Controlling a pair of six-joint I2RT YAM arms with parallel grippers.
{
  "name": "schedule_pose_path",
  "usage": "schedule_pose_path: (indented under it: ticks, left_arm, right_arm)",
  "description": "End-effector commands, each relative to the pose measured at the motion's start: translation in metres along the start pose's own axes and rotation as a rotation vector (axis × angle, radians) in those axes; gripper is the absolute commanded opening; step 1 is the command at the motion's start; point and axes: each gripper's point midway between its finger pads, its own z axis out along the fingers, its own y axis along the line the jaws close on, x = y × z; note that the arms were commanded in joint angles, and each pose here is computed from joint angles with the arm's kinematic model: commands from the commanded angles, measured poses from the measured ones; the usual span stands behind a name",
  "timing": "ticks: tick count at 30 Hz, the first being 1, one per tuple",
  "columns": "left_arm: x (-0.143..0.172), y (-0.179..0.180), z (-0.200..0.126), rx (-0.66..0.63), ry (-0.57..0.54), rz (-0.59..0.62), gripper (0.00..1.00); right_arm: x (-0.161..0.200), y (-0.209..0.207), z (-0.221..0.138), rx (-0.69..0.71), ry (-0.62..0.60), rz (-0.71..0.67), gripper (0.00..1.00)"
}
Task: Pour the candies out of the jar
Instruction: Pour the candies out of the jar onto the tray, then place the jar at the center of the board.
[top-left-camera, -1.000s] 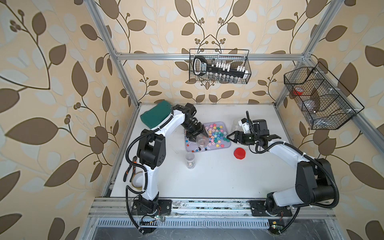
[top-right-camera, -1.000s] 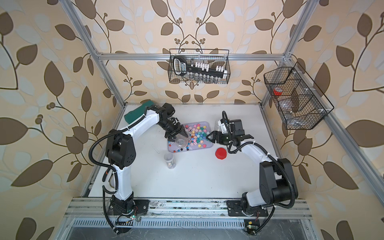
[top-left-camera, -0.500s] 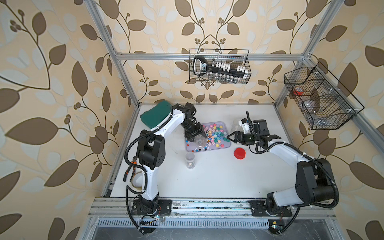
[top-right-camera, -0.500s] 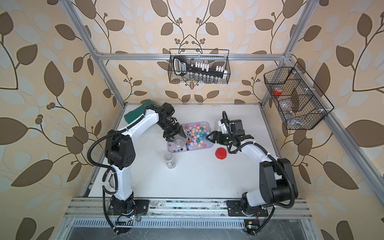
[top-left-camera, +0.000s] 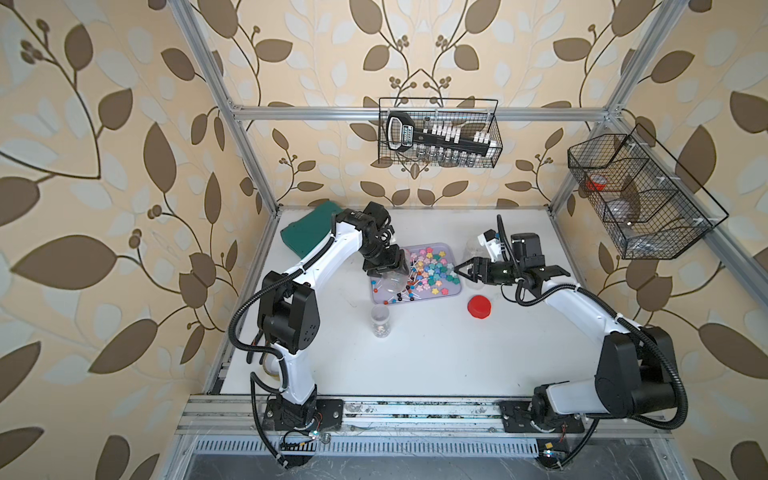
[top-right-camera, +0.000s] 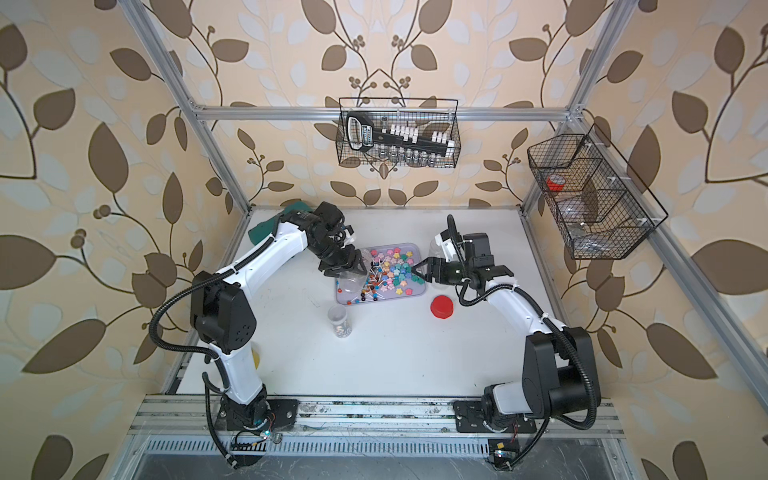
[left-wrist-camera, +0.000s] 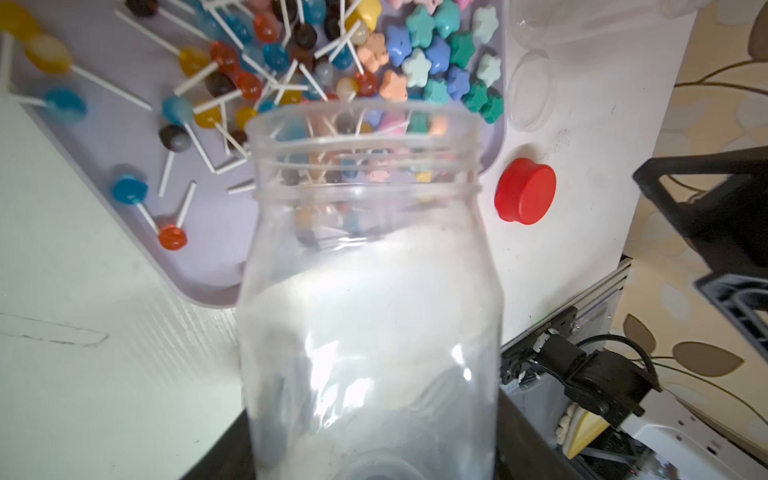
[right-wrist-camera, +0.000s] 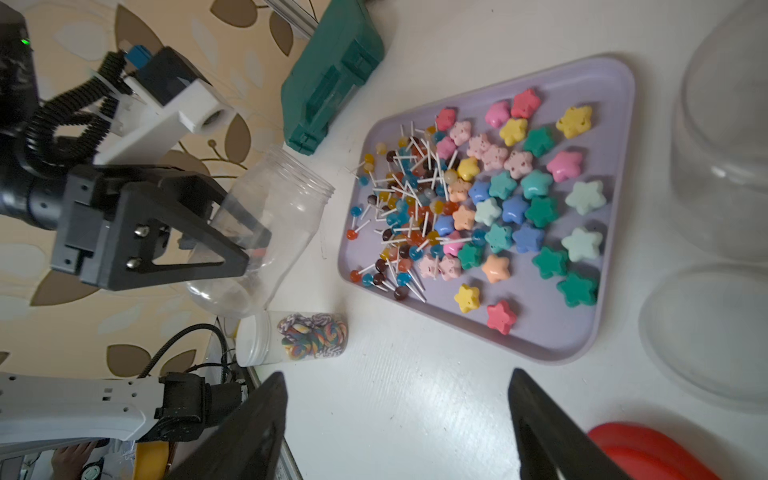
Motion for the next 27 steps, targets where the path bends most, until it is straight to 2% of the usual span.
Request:
schedule_pose_path:
  ticks: [1, 5, 8, 14, 19, 27]
  left_arm:
    - [-0.011, -0.007, -0.018, -0.023, -0.133, 0.206, 0.37]
    - [-0.016, -0.011, -0.032, -0.045, -0.28, 0.406, 0.39]
    - [-0.019, -0.017, -0.043, -0.037, -0.417, 0.537, 0.38]
    - [-0.008, -0.043, -0.066, 0.069, -0.612, 0.677, 0.39]
    - [-0.003, -0.053, -0.076, 0.109, -0.711, 0.739, 0.41]
    - [0.014, -0.072, -0.087, 0.159, -0.728, 0.85, 0.44]
  right_arm:
    - [-0.027, 0.032, -0.015, -0.062, -0.032, -0.032, 0.79]
    - [-0.055, 0.047, -0.021, -0.067, -0.046, -0.036, 0.8]
    - [-0.072, 0.053, -0.017, -0.064, 0.007, 0.002, 0.81]
    - [-0.089, 0.082, -0.005, -0.103, 0.073, 0.002, 0.77]
    - [-0.086, 0.101, 0.015, -0.068, 0.176, -0.044, 0.75]
    - [-0.078, 0.127, 0.029, -0.062, 0.244, -0.07, 0.73]
